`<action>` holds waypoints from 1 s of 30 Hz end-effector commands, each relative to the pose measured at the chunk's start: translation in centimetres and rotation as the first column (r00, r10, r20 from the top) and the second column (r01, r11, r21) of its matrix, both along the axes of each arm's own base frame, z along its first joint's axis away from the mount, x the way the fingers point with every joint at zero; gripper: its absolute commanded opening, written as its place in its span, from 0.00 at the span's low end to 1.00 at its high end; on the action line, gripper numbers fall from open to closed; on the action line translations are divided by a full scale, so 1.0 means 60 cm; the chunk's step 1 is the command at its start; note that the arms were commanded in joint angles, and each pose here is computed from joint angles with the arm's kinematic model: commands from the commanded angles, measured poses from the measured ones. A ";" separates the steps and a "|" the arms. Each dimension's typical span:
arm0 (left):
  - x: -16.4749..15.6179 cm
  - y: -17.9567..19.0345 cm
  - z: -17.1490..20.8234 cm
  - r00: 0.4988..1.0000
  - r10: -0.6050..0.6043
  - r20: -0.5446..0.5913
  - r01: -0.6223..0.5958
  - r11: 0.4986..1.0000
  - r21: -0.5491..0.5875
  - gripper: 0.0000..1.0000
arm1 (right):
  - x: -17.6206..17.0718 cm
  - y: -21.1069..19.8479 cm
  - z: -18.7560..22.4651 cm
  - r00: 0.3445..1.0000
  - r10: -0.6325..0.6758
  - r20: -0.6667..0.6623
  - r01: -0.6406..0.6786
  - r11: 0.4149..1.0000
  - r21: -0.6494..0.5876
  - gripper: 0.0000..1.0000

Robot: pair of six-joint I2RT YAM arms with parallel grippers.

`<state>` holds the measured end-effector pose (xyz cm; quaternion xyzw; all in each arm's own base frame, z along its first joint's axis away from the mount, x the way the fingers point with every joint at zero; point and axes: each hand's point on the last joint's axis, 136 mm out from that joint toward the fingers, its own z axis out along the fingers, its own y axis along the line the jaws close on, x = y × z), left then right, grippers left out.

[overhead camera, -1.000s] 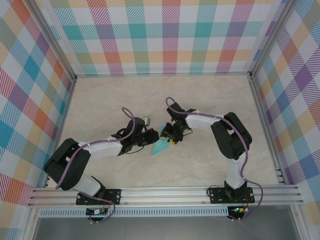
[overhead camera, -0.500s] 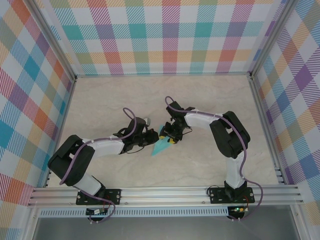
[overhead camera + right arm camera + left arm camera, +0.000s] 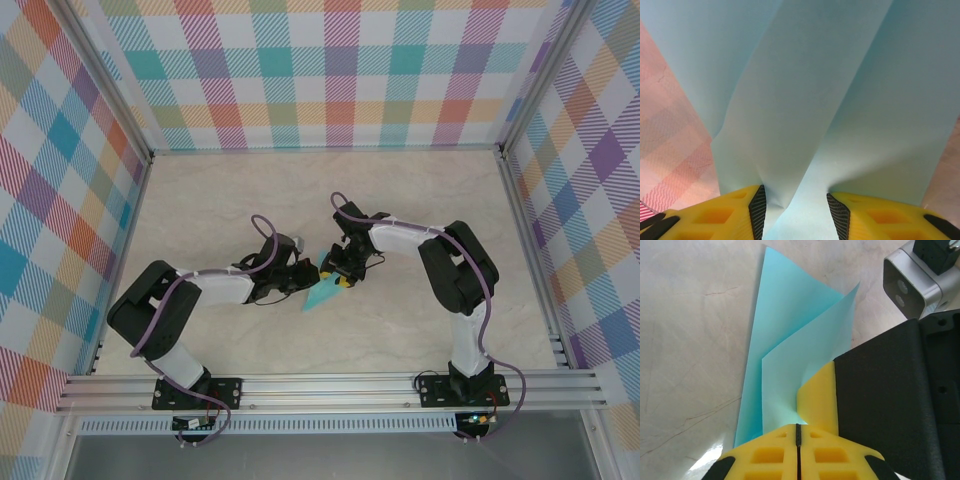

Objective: Fold a paper plane with a square sheet of paper (pick it up from the middle)
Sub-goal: Fourth fold the wing at the center of the table.

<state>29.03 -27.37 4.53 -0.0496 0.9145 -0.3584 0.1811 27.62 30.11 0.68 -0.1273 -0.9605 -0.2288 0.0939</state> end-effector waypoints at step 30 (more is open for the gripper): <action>-0.002 0.011 -0.047 0.997 0.016 -0.078 -0.010 0.997 0.073 0.06 | -0.058 -0.085 -0.126 0.997 0.041 -0.069 -0.056 0.971 -0.231 0.44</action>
